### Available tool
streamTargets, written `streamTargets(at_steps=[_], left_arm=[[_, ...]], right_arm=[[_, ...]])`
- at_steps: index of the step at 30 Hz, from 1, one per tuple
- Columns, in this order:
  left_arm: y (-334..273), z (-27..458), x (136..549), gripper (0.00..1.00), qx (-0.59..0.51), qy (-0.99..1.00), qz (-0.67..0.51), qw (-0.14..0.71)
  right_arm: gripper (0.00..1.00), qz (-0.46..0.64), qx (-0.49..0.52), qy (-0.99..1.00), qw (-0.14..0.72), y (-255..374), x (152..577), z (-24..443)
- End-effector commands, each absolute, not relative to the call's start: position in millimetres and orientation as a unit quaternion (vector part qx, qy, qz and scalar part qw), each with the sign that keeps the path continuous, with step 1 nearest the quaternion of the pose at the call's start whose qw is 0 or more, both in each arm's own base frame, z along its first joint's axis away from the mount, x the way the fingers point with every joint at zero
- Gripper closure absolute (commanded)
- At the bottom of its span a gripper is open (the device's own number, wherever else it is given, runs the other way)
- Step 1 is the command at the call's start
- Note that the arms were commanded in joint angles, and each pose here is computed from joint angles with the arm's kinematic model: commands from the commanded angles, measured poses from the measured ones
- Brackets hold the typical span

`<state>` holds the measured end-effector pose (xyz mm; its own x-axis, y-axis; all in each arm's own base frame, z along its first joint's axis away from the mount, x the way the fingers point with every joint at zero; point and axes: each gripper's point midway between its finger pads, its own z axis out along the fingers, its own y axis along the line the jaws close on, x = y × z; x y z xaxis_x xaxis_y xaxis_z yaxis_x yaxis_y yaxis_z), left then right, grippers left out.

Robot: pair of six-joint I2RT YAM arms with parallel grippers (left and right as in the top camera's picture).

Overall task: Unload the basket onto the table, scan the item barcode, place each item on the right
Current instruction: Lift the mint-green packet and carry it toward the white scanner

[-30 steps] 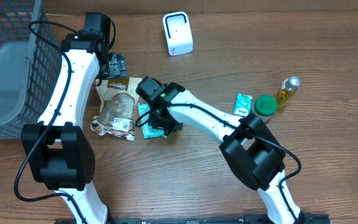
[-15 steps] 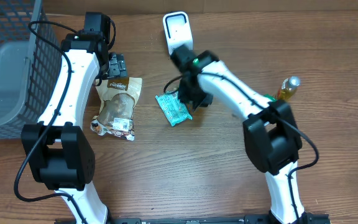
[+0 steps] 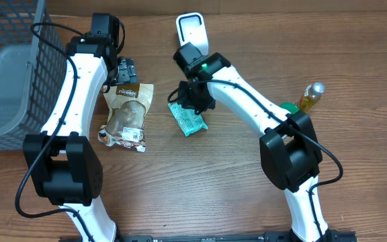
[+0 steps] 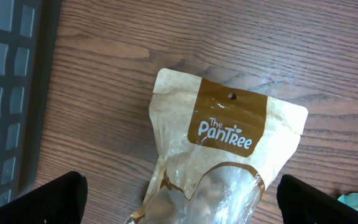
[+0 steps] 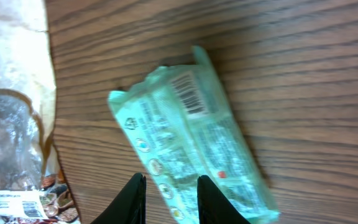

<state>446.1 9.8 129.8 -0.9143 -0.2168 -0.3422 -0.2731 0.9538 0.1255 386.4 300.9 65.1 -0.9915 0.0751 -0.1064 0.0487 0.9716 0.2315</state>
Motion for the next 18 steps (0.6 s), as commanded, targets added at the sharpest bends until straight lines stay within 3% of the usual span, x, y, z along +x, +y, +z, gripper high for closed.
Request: streamTargets(at_steps=[1, 12, 15, 18], left_arm=[[9, 136, 449, 0.01, -0.124, 0.973, 0.09, 0.175], [9, 136, 449, 0.01, -0.124, 0.973, 0.09, 0.175], [9, 136, 449, 0.0, -0.124, 0.973, 0.09, 0.175], [9, 136, 449, 0.01, -0.124, 0.973, 0.09, 0.175]], right_arm=[[0.76, 0.097, 0.022, 0.991, 0.09, 306, 393, 68], [0.8, 0.053, 0.028, 0.984, 0.168, 298, 419, 74], [0.94, 0.04, 0.035, 0.981, 0.185, 292, 427, 73], [0.96, 0.031, 0.041, 0.978, 0.202, 286, 433, 67]])
